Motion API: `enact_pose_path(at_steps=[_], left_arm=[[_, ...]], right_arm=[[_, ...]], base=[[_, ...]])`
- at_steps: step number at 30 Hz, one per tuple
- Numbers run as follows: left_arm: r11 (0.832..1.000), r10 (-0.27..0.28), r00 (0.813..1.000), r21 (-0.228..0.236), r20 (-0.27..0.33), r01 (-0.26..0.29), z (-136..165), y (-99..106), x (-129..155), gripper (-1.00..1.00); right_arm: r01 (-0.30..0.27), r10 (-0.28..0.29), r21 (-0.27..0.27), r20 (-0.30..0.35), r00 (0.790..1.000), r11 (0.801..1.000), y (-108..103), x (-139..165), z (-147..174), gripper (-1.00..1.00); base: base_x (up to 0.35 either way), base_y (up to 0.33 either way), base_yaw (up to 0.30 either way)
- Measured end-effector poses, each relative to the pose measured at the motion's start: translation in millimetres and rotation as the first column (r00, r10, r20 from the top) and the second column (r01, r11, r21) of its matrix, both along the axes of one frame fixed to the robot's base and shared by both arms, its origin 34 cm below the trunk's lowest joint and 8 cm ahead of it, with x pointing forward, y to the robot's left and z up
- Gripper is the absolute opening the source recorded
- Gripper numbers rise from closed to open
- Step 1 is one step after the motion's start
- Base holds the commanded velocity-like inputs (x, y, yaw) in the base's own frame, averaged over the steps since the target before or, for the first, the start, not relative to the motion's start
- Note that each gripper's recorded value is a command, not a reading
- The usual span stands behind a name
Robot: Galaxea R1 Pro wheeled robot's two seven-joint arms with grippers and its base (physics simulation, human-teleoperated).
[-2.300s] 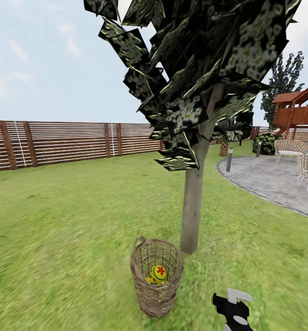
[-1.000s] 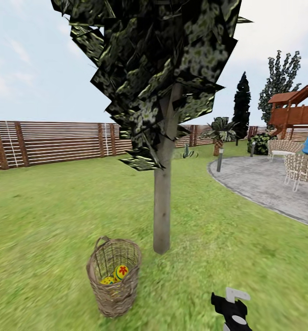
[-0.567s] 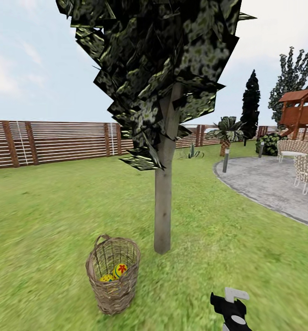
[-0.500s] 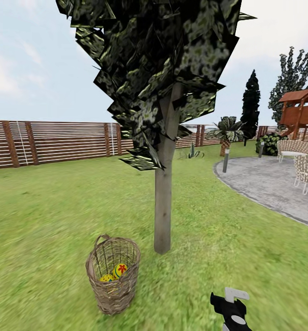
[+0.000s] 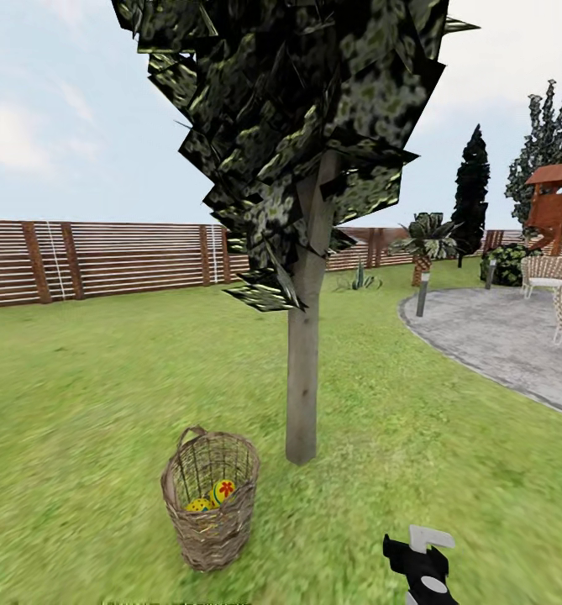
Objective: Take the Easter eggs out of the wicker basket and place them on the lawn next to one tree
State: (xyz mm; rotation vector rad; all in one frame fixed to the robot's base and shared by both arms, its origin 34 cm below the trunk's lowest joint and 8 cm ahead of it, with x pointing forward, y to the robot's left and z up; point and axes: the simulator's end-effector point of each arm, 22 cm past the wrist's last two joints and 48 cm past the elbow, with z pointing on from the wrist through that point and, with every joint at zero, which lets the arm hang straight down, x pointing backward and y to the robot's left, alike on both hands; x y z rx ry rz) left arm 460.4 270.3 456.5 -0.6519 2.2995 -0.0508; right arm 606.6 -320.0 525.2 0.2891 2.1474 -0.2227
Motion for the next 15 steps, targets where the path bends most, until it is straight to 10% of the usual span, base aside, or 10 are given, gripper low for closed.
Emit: enact_pose_path(at_steps=[15], left_arm=[[1.000,0.000,1.000,0.001,-0.010,0.000,-3.3,0.5,-2.3,1.00]], right_arm=[[0.000,0.000,0.000,-0.010,1.000,1.000,-0.4,-1.8,-4.8,1.00]], base=[[0.000,-0.324,0.243]])
